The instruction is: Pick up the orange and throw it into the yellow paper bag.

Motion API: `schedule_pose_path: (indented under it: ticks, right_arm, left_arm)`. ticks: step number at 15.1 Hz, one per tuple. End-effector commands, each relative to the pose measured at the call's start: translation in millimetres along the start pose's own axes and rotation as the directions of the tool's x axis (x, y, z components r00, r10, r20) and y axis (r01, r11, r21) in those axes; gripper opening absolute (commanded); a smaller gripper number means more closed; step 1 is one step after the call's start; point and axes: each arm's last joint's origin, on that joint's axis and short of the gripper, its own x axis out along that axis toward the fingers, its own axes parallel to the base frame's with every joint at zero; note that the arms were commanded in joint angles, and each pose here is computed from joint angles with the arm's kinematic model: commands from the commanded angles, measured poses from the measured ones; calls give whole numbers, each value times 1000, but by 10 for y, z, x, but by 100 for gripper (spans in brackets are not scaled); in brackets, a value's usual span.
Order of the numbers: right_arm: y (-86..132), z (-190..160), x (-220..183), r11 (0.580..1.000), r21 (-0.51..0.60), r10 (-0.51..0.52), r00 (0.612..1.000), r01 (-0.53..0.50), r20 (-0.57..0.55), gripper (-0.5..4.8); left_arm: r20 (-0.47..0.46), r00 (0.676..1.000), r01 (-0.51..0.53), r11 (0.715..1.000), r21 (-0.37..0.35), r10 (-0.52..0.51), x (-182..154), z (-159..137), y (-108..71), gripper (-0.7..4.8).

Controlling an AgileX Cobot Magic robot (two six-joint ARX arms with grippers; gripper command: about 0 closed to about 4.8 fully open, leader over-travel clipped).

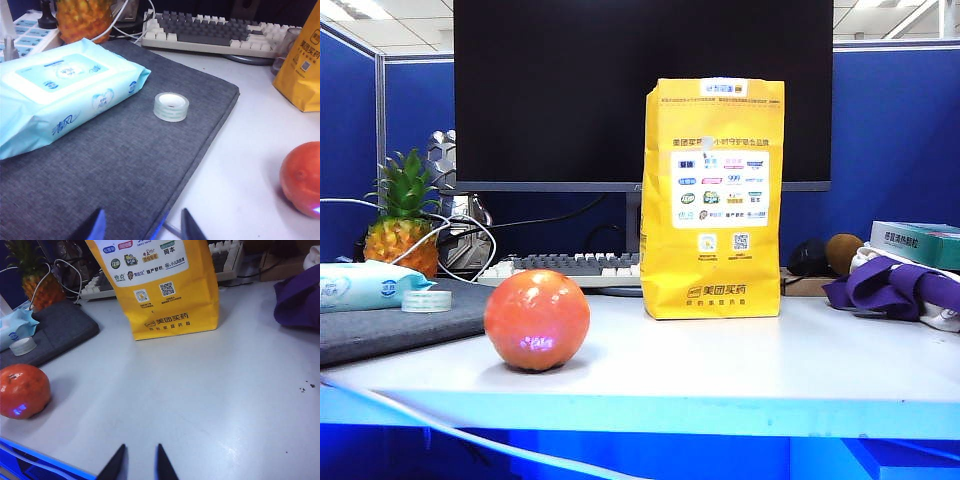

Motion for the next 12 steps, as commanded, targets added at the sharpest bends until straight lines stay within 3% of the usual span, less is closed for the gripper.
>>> schedule_pose_path:
  ticks: [1,3,6,9,12]
  right_arm:
    - [-7,-19,8,1000,0,1,1000,-1,-1,81]
    - [-12,-3,7,1000,-2,-24,999,24,22,81]
    - [0,46,5,1000,-6,-21,997,22,75,81]
    - [15,106,-1,1000,1,-9,990,9,138,80]
    - [57,236,-28,999,-23,34,962,-29,271,81]
  left_arm:
    - [-7,998,65,998,-18,-65,4,-11,-17,206]
    - [19,988,152,987,-53,-151,1,22,-46,206]
    - [94,940,336,939,-74,-328,-32,136,-106,206]
    - [148,926,362,929,-76,-348,-111,317,-120,210]
    - [210,912,375,924,-76,-353,-200,498,-128,215]
